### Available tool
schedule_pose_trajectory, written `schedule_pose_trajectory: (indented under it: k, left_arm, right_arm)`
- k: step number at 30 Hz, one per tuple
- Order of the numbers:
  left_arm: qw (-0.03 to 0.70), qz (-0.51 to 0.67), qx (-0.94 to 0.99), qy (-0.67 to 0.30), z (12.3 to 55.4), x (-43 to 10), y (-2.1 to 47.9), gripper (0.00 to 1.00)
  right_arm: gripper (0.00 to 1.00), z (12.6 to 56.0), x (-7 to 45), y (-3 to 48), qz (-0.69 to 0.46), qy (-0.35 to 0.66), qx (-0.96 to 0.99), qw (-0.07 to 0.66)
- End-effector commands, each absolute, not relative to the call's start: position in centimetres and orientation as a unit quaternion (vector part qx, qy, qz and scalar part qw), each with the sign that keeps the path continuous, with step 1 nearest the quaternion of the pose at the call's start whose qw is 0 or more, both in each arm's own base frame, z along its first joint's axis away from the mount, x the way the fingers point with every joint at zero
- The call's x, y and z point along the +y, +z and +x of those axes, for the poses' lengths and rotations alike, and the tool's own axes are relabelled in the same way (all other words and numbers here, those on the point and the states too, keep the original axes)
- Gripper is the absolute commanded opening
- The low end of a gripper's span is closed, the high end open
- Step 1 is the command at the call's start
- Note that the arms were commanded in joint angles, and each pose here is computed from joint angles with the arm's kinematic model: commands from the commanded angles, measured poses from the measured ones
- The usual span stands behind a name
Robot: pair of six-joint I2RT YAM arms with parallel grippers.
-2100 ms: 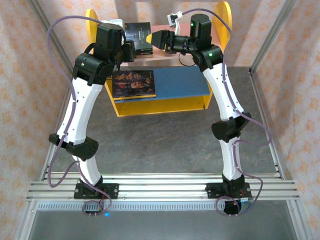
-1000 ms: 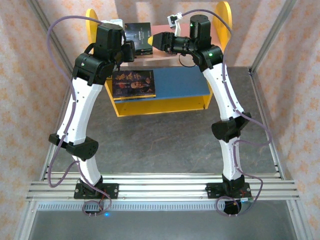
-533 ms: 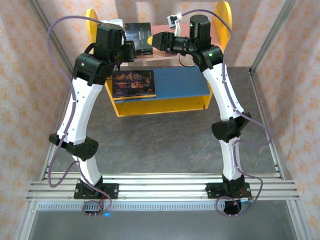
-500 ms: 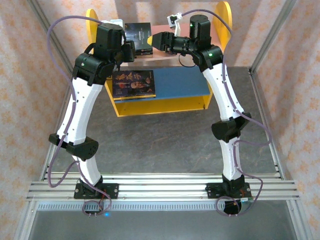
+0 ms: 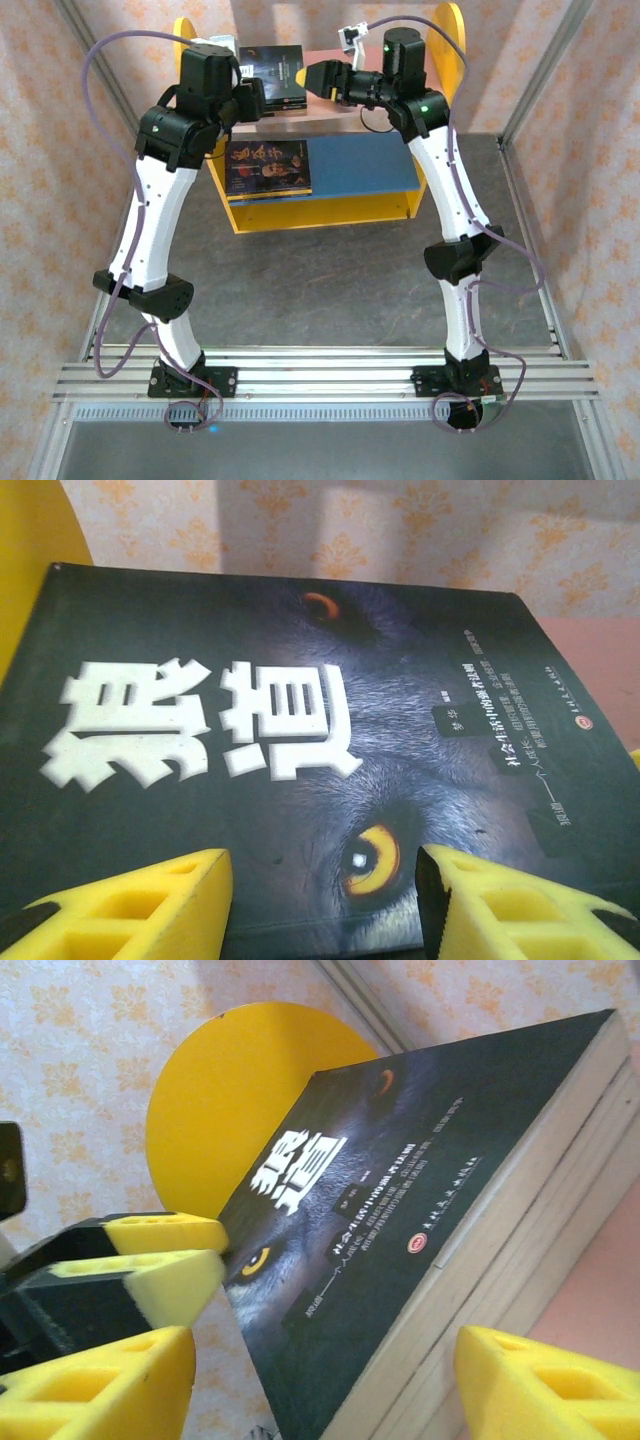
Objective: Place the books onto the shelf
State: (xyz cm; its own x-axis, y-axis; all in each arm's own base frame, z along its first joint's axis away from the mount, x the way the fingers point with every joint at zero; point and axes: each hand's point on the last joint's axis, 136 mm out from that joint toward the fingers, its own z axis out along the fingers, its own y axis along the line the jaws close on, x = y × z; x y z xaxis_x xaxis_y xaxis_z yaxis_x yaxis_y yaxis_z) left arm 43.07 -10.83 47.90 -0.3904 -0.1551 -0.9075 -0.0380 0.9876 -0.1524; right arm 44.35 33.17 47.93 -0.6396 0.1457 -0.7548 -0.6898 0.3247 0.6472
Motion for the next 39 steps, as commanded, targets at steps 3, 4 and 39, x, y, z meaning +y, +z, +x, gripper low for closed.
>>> schedule_pose_trajectory:
  k: [3, 4, 39]
  left_arm:
    - [0.593, -0.055, 0.800, -0.076, 39.8, -9.8, 52.1, 0.55]
    - [0.594, -0.057, 0.799, -0.078, 39.4, -9.7, 52.2, 0.55]
    - [0.516, -0.075, 0.851, -0.058, 24.3, -4.4, 34.6, 0.71]
  right_arm:
    - [0.71, 43.5, 31.1, 47.7, -0.173, 0.511, 0.748, 0.387]
    - [0.71, 43.3, 30.8, 47.9, -0.173, 0.506, 0.749, 0.391]
    - [0.99, 27.0, 17.9, 32.0, -0.081, 0.340, 0.827, 0.440]
